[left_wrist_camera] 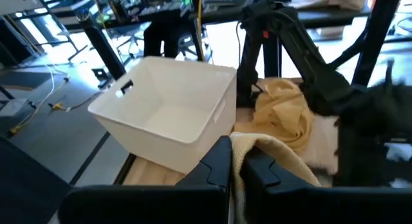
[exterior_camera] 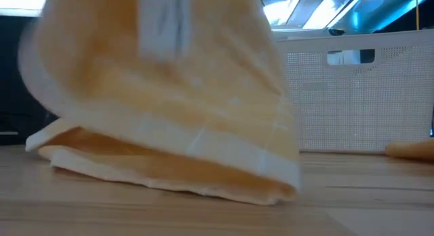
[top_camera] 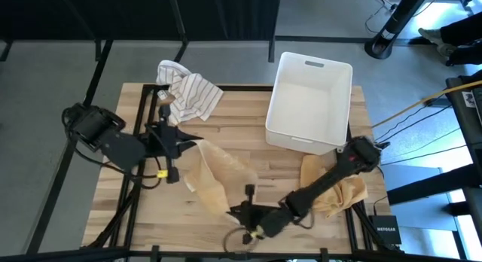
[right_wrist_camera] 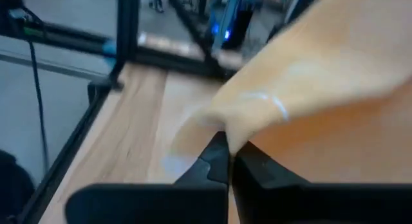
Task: Fold towel
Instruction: Fold the yellow patterned towel
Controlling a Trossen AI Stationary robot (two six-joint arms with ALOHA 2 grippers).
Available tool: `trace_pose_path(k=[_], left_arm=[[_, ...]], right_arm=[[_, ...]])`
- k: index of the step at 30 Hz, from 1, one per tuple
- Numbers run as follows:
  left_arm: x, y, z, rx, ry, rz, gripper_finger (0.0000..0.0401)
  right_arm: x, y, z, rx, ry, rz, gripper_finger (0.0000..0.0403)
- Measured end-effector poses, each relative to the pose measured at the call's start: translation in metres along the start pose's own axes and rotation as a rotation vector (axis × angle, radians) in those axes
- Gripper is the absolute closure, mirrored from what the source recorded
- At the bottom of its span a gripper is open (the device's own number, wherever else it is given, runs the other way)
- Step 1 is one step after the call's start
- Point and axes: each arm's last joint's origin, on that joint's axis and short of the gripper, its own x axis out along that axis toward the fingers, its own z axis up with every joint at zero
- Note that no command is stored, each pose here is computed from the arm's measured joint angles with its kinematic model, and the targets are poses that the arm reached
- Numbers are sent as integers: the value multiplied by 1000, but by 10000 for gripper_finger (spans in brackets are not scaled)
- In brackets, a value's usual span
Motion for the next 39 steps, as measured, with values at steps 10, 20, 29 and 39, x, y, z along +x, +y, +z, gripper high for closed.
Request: trace_pose_path(k=[10, 20, 29, 39], left_arm=[[-27, 31, 22, 14, -114, 194, 397], [-48, 55, 41, 28, -213, 400, 397], [-63, 62, 67, -57, -354, 415, 397], [-86, 34, 55, -10, -359, 204, 397]], right_arm=[[-110, -50, 136, -149, -67, -131, 397], [-182, -128, 232, -138, -155, -333, 399], [-230, -186, 270, -39, -224, -456, 400], [-242, -201, 267, -53, -120, -585, 399]])
